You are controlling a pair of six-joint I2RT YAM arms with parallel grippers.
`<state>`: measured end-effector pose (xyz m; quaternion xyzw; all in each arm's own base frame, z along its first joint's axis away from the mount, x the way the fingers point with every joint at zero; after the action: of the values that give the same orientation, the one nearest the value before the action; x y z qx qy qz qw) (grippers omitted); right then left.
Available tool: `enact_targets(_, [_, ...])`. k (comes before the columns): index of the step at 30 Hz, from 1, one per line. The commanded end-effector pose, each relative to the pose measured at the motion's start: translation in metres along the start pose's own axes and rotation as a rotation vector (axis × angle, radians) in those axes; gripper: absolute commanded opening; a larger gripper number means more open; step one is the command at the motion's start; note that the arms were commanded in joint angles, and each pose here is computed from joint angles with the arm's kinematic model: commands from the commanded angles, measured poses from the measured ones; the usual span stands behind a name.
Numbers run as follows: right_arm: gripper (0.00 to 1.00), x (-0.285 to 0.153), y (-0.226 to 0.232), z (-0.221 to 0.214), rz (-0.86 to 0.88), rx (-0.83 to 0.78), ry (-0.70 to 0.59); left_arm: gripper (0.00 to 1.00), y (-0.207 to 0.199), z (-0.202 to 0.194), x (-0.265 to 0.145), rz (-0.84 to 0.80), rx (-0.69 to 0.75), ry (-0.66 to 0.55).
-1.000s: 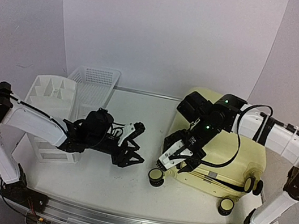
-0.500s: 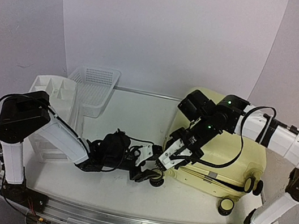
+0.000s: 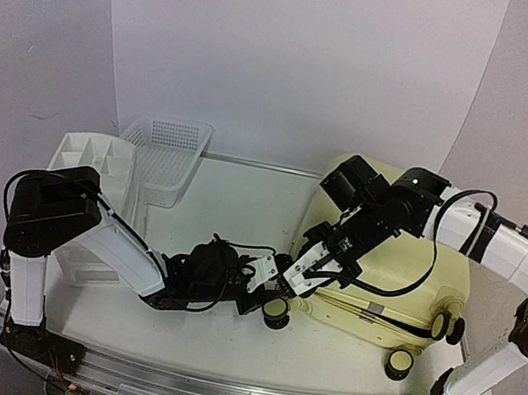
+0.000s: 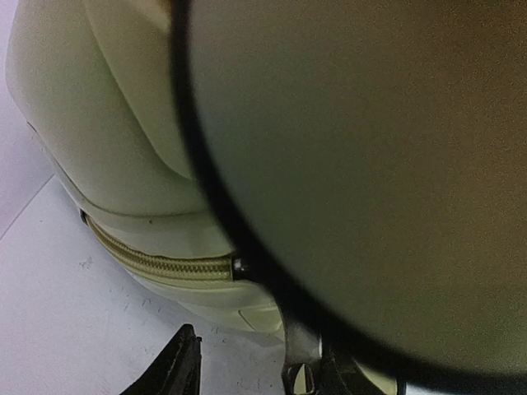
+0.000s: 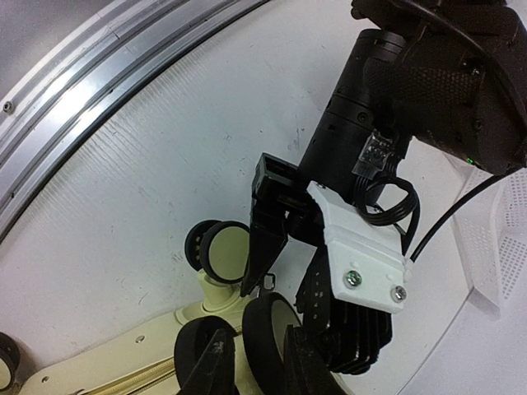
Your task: Open, take out, and arrange the luggage
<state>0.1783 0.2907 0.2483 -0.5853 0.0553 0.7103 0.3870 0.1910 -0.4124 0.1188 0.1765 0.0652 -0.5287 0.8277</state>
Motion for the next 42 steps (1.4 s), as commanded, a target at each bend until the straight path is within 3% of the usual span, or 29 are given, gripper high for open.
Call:
enact_targets(1, [0.19, -0.011, 0.02, 0.001, 0.063, 0.058, -0.002, 0.4, 0.002, 0.03, 0.003, 0.05, 0.034, -0.095])
enact_targets(6, [0.16, -0.009, 0.022, -0.002, 0.069, 0.065, 0.012, 0.26, -0.004, 0.033, -0.001, 0.024, 0.038, -0.106])
enact_targets(15, [0.19, -0.008, 0.027, -0.005, 0.077, 0.078, 0.037, 0.01, -0.009, 0.037, -0.004, -0.017, 0.035, -0.122])
enact_targets(25, [0.7, -0.009, 0.034, -0.01, 0.041, 0.045, 0.075, 0.0, -0.02, 0.043, -0.023, -0.207, -0.135, -0.153])
enact_targets(28, [0.96, -0.006, 0.031, -0.012, 0.0, 0.031, 0.083, 0.0, -0.022, 0.044, -0.026, -0.247, -0.174, -0.153])
enact_targets(29, [0.98, -0.005, 0.029, -0.012, -0.012, 0.028, 0.082, 0.0, -0.022, 0.044, -0.026, -0.251, -0.186, -0.153])
enact_targets(38, [0.98, 0.009, 0.013, -0.018, -0.032, -0.038, 0.106, 0.0, 0.005, 0.036, -0.018, -0.358, -0.42, -0.123])
enact_targets(40, [0.93, 0.011, 0.012, -0.02, -0.025, -0.058, 0.119, 0.0, 0.014, 0.034, -0.017, -0.375, -0.479, -0.114])
enact_targets(42, [0.8, 0.013, 0.01, -0.021, -0.021, -0.066, 0.128, 0.0, 0.02, 0.034, -0.016, -0.384, -0.522, -0.112])
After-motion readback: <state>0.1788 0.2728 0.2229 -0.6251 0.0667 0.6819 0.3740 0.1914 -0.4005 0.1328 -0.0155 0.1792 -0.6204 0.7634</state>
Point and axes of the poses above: each gripper's point midway between its finger pads, its own x axis out along the fingers, its own y axis along the line the jaws close on, z = x × y, the point moved 7 cm from there along -x, back along the fingers
